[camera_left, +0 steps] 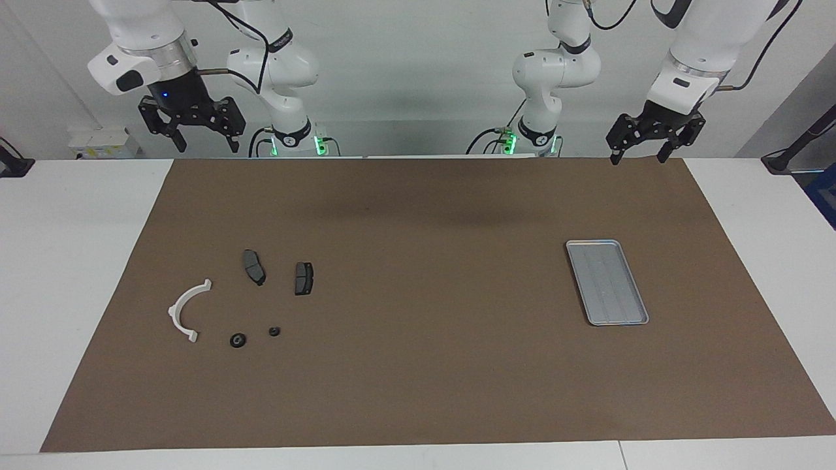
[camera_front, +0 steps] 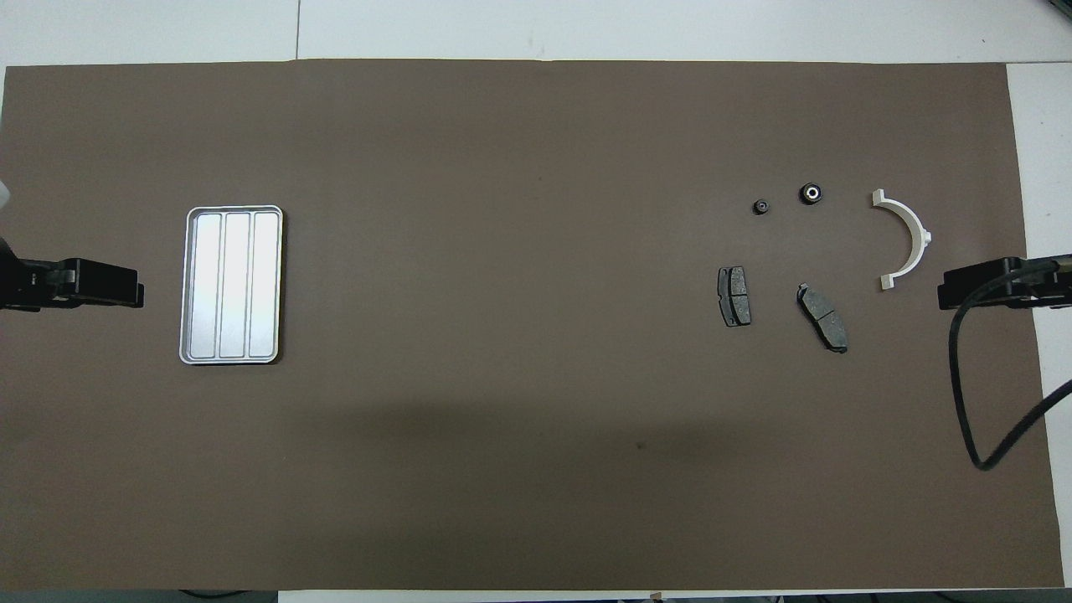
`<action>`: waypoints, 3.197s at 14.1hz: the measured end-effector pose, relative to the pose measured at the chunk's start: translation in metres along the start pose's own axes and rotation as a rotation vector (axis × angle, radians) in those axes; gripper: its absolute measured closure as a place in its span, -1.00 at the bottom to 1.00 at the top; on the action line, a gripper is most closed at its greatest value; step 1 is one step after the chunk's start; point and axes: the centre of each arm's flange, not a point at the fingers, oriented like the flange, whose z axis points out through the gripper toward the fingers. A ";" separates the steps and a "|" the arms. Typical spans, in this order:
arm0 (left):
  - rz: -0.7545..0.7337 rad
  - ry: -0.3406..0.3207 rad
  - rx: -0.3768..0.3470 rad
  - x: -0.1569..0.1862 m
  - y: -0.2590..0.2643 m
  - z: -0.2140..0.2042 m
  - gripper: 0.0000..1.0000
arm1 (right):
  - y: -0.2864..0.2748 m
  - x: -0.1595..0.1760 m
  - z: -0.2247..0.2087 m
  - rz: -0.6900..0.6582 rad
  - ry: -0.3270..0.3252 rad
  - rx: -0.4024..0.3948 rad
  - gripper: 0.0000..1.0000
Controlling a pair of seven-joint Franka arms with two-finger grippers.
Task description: Pick bearing gear from pile to tray
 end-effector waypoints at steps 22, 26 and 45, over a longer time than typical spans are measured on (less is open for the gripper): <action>-0.002 0.000 0.000 0.000 -0.001 0.000 -1.00 | 0.002 0.001 -0.002 0.004 0.012 0.001 -1.00; -0.004 0.000 0.000 0.000 -0.002 0.000 -1.00 | 0.001 0.012 0.008 0.002 0.075 0.004 -1.00; -0.038 0.081 -0.006 0.008 -0.007 0.013 -1.00 | -0.050 0.177 0.310 0.302 0.049 -0.036 -1.00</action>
